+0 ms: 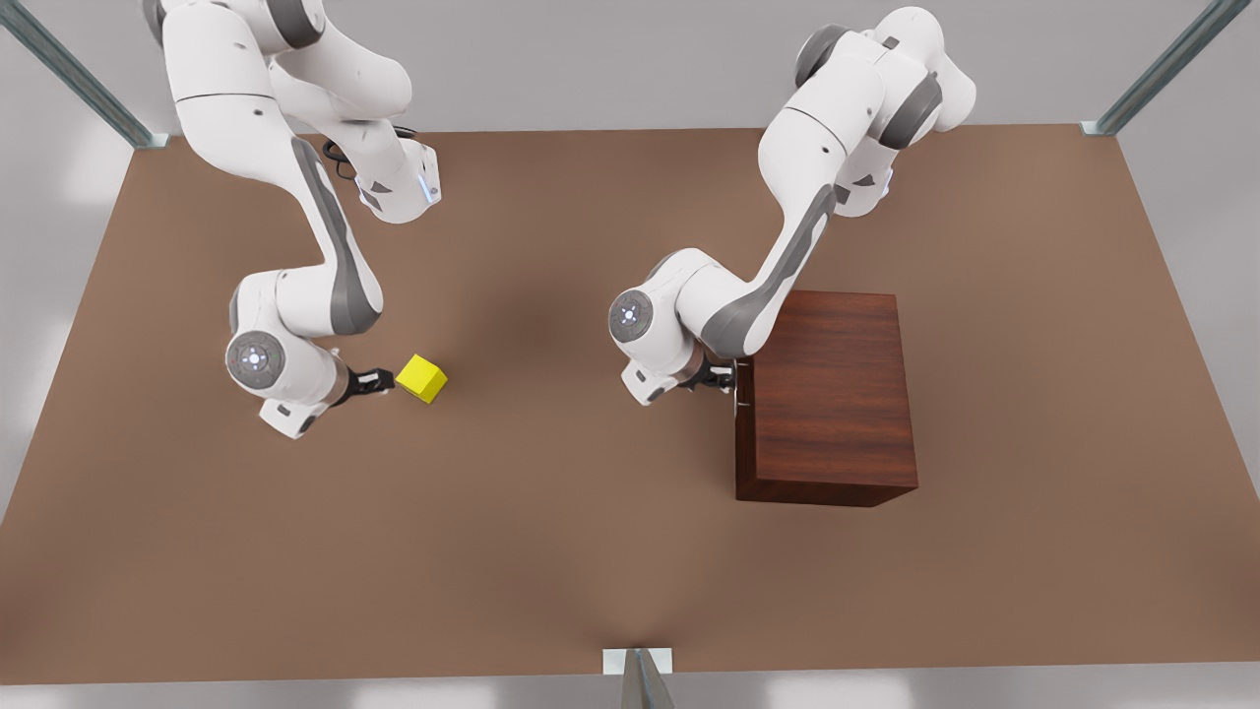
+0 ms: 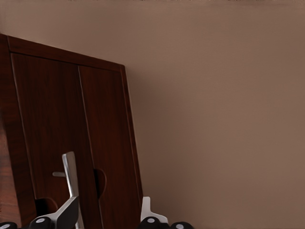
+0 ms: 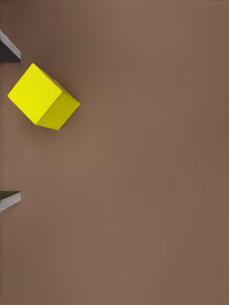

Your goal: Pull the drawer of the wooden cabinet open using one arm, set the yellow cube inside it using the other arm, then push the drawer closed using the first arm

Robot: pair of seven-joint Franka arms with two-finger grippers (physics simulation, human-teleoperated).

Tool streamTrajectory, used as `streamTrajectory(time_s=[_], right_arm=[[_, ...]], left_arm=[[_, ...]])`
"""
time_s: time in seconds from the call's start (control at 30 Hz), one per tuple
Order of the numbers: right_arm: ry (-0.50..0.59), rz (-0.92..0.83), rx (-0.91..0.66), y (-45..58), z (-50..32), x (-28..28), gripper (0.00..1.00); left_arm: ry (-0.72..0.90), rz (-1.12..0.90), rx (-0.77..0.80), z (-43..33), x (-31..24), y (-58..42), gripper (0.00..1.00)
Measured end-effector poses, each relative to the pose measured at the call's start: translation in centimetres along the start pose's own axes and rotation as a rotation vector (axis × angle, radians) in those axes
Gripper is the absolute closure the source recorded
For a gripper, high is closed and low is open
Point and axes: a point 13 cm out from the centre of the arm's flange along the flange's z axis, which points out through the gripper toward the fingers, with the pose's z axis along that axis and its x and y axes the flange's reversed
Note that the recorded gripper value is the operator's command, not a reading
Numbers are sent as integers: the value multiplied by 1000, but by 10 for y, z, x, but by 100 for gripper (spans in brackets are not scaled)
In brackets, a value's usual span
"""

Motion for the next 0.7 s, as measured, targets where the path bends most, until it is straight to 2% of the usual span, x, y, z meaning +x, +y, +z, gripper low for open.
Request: streamTrajectory(time_s=[0.4,0.6,0.7], right_arm=[[-11,27,8,13,47,38,0],[-37,-116,76,52,51,32,0],[-33,-262,156,76,59,35,0]], left_arm=[[21,-64,-52,7,17,15,28],[45,-79,-71,23,23,18,28],[48,-85,-71,30,24,17,28]])
